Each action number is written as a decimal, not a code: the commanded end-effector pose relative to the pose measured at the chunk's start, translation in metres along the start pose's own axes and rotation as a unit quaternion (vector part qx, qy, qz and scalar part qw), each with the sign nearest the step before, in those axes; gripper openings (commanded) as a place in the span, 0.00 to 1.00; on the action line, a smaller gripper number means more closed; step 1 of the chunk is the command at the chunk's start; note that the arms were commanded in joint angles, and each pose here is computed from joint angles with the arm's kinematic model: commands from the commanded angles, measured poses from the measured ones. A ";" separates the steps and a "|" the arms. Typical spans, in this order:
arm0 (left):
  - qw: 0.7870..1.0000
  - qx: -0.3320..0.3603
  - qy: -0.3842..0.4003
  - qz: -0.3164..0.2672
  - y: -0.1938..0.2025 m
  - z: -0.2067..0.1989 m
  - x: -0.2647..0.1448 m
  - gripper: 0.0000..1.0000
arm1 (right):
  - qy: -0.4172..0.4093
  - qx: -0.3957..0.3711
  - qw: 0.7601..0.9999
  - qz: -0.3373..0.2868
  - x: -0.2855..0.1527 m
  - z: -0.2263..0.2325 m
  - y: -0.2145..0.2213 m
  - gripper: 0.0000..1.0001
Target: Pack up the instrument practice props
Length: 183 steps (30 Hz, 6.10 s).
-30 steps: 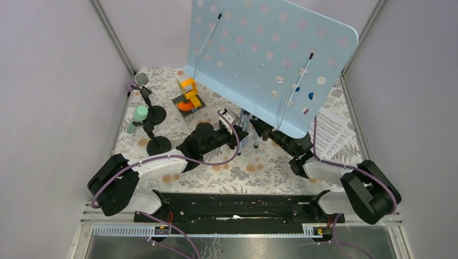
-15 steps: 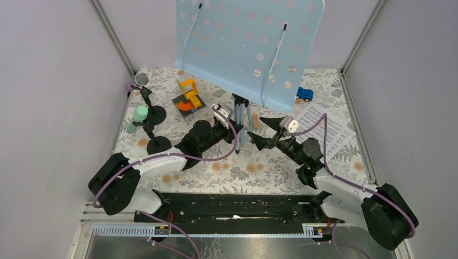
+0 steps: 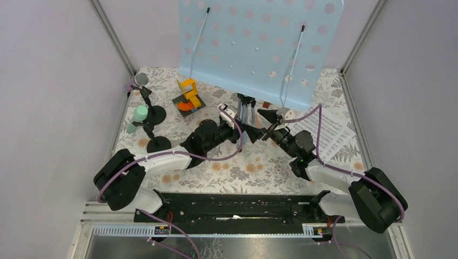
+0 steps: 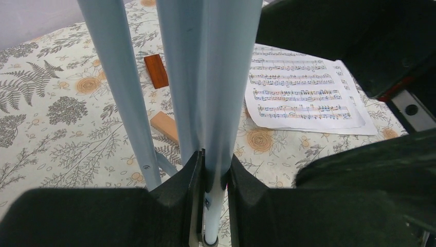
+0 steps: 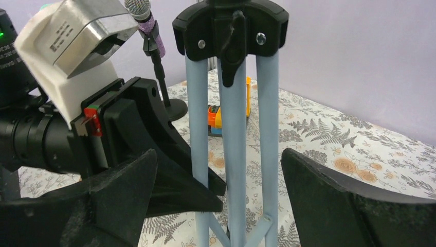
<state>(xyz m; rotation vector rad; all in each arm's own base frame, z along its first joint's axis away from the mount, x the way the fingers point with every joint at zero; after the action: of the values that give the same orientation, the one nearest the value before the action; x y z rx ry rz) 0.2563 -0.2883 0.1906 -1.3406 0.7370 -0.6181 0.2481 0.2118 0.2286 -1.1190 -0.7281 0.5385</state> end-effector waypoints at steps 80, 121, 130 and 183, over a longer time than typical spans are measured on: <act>0.971 -0.192 -0.092 0.105 0.086 -0.037 -0.100 0.54 | -0.058 0.348 0.932 -0.079 0.061 0.062 -0.044 0.00; 0.910 -0.260 -0.205 0.249 0.146 -0.030 -0.088 0.29 | 0.149 0.229 0.943 0.188 0.091 -0.025 0.127 0.84; 0.912 -0.254 -0.205 0.250 0.138 -0.025 -0.075 0.41 | 0.180 0.158 0.944 0.229 0.056 -0.029 0.095 0.97; 0.887 -0.230 -0.396 0.054 -0.171 0.058 -0.274 0.99 | -0.066 0.164 0.964 0.198 0.041 0.085 0.032 1.00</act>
<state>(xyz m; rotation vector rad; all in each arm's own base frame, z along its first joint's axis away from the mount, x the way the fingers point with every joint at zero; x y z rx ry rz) 0.1297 -0.0735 0.3877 -1.8717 0.3088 0.2376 0.2070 0.2389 0.1817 -0.9240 -0.0473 1.0421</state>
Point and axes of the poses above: each gripper's point midway between its finger pads, its own x axis out along the fingers, its own z axis along the line the jaws close on, y = z × x, the point moved 6 cm from there along -x, back along the fingers, and after that the axes turned 11 degrees about x, right-handed, at the moved point
